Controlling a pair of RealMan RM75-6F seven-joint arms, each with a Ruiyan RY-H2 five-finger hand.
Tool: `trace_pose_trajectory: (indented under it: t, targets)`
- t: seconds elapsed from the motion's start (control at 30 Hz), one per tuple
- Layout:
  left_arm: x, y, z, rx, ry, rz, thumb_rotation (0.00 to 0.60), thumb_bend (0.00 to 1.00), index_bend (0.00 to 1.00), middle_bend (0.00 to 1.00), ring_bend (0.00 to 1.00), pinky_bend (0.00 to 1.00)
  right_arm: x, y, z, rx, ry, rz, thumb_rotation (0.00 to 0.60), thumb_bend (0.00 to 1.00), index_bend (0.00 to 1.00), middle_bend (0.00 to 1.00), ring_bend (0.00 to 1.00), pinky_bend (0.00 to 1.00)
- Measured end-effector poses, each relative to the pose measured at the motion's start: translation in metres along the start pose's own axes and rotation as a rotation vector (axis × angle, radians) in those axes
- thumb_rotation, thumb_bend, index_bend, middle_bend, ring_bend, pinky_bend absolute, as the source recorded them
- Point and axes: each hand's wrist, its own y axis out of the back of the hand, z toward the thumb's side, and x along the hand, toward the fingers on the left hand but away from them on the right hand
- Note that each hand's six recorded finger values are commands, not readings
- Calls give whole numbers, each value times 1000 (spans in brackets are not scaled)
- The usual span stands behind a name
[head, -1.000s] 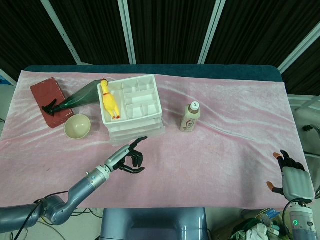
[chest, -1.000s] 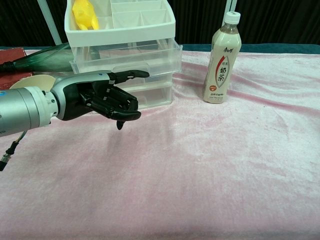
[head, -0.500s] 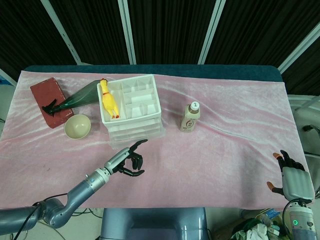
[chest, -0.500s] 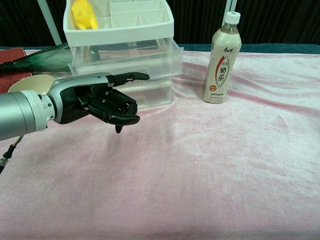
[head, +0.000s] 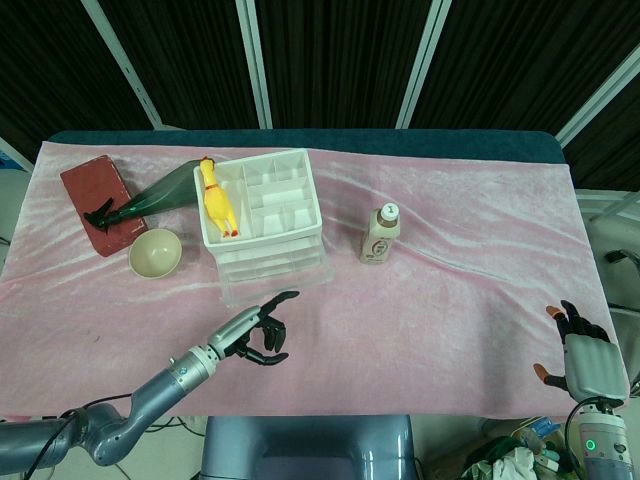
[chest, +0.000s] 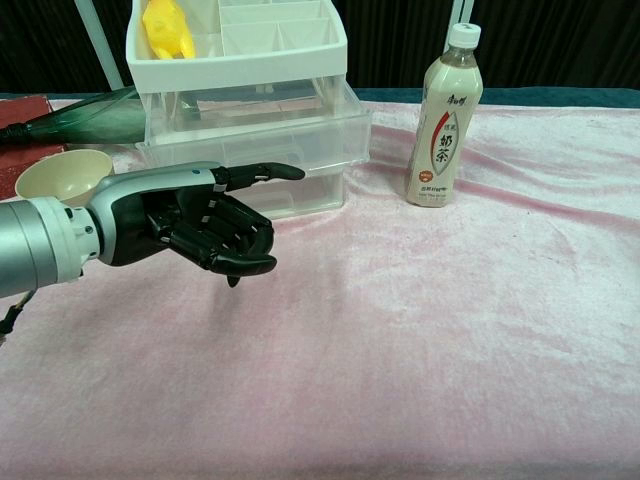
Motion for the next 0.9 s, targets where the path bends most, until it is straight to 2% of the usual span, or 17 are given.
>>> trace_pose_trajectory:
  t: [0.3, 0.43, 0.5, 0.57, 0.73, 0.9]
  targets:
    - [-7, -3, 1, 17, -14, -5, 600, 299, 0, 650, 600, 571, 0, 0, 0, 2, -3, 3, 600, 106, 182, 80, 188, 206]
    - [-13, -1, 2, 74, -23, 0, 600, 299, 7, 634, 599, 571, 0, 0, -1, 0, -5, 4, 600, 106, 182, 80, 188, 206]
    - [-18, 2, 3, 110, -24, 5, 600, 299, 49, 632, 598, 571, 0, 0, -1, 1, -6, 4, 600, 106, 182, 80, 188, 207]
    - [-25, 4, 3, 159, -19, 10, 600, 299, 94, 629, 596, 571, 0, -1, -1, 2, -6, 4, 600, 106, 182, 80, 188, 207]
    - [-52, 12, 5, 265, 25, -13, 600, 299, 84, 609, 586, 569, 0, -1, 0, 8, -5, 3, 600, 106, 182, 80, 188, 206]
    - [-83, 21, 8, 318, 56, -26, 600, 299, 89, 584, 570, 565, 0, -1, 0, 14, -5, 0, 600, 106, 182, 80, 188, 207]
